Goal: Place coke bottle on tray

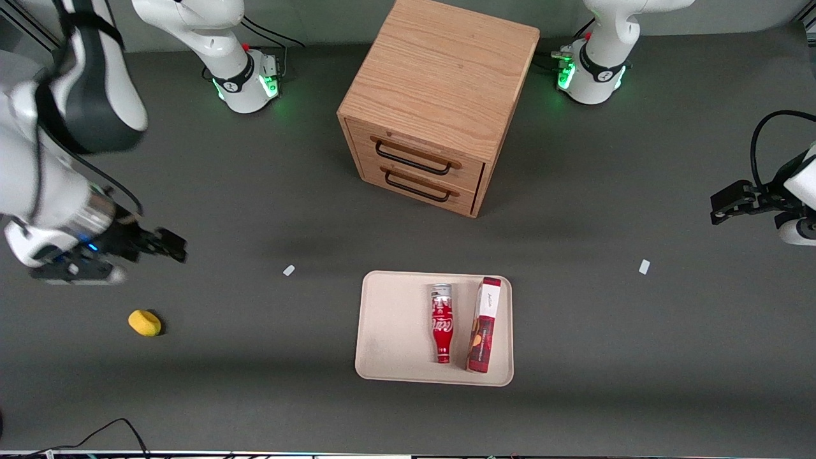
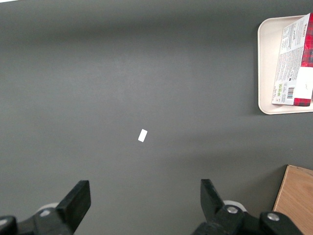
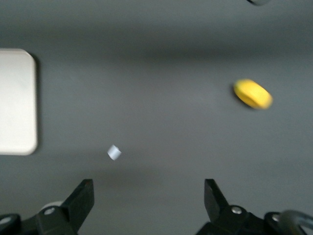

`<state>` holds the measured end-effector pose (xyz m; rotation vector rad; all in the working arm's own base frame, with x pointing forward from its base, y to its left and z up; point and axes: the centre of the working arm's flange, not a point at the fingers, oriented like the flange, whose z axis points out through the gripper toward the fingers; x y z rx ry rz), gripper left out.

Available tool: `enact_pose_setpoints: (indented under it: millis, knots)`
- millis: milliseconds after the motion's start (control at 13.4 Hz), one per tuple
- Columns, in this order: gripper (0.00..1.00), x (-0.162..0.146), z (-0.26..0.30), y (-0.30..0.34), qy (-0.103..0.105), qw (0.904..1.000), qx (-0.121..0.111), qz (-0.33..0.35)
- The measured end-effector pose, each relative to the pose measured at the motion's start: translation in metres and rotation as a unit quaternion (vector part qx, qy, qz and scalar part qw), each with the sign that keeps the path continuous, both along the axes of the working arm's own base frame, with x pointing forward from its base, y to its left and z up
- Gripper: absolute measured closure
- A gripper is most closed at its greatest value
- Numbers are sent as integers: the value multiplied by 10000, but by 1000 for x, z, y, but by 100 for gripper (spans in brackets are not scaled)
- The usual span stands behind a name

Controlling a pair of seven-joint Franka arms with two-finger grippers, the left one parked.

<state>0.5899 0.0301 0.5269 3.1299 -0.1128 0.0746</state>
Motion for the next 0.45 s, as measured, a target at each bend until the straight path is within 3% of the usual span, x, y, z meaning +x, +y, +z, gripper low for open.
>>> enact_pose_setpoints:
  millis: [149, 447]
  knots:
    - [0, -36, 36, -25, 175, 9997, -67, -165]
    - [0, -69, 80, -62, 15, 9998, -63, -209]
